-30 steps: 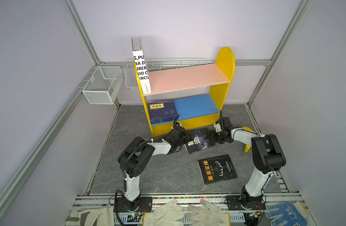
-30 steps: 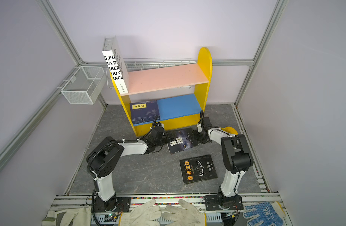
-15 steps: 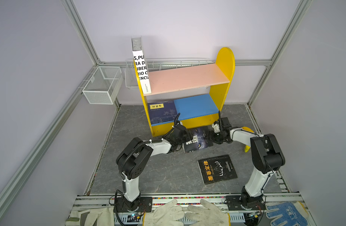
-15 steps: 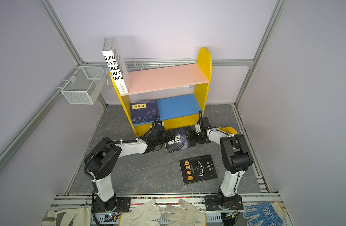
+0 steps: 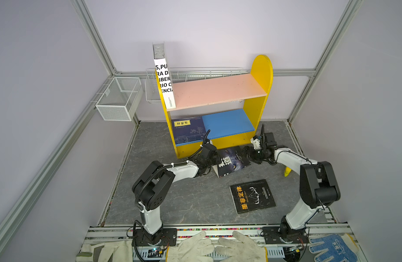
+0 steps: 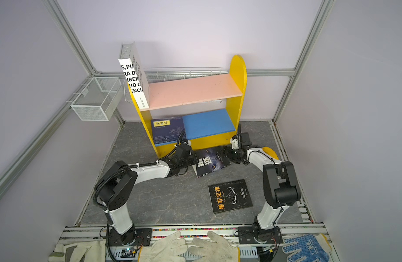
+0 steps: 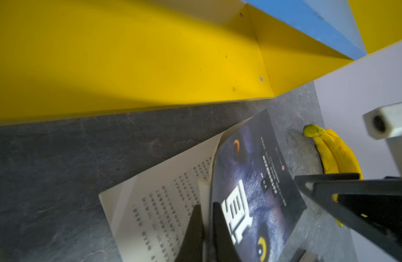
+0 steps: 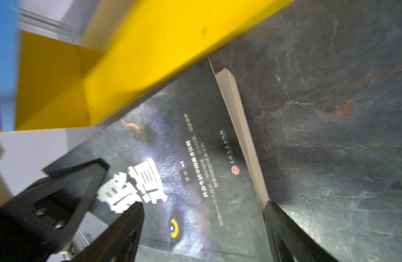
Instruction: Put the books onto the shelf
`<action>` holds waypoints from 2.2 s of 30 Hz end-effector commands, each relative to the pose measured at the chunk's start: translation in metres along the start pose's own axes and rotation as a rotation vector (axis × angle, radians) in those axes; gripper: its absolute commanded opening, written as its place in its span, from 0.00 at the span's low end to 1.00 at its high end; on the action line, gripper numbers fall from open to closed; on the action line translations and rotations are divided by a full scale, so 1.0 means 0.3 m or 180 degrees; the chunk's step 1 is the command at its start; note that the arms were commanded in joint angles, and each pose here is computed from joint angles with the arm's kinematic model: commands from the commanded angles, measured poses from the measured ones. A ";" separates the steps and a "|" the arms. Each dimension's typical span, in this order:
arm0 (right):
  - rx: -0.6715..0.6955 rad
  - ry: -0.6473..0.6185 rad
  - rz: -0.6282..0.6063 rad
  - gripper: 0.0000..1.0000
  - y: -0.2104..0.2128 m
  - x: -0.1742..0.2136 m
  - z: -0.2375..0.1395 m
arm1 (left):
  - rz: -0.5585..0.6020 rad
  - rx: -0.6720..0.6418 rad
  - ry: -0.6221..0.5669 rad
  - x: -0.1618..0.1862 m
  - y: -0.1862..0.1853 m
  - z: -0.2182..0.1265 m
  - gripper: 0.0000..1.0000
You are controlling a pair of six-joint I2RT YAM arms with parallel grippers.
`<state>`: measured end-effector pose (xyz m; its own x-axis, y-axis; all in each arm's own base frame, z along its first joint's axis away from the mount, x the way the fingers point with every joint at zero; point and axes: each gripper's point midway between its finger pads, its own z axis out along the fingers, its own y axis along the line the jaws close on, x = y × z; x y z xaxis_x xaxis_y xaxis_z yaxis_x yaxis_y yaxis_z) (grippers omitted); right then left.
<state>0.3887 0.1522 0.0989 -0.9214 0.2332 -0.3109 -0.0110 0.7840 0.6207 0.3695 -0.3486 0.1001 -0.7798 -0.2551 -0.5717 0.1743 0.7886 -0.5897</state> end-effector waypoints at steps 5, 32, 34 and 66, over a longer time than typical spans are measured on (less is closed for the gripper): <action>-0.0302 -0.0001 0.0400 0.93 0.025 0.074 -0.127 | -0.0056 0.0373 -0.0259 -0.173 -0.187 -0.089 0.00; -0.0947 -0.0136 0.1321 0.88 0.140 0.161 0.075 | -0.0387 0.0481 -0.0346 -0.226 -0.188 -0.130 0.00; -0.0907 -0.0159 0.1328 0.87 0.133 0.159 0.088 | -0.0420 0.0487 -0.0333 -0.219 -0.183 -0.130 0.00; -0.0594 -0.0626 0.0716 0.18 0.283 0.079 -0.008 | -0.0203 -0.0526 -0.0455 -0.108 0.108 -0.343 0.70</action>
<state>0.3606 0.2269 0.0994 -0.8367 0.5305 -0.1360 0.2075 0.5369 0.8177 0.3431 -0.2725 0.1429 -0.7287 -0.3787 -0.5706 0.0127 0.8256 -0.5642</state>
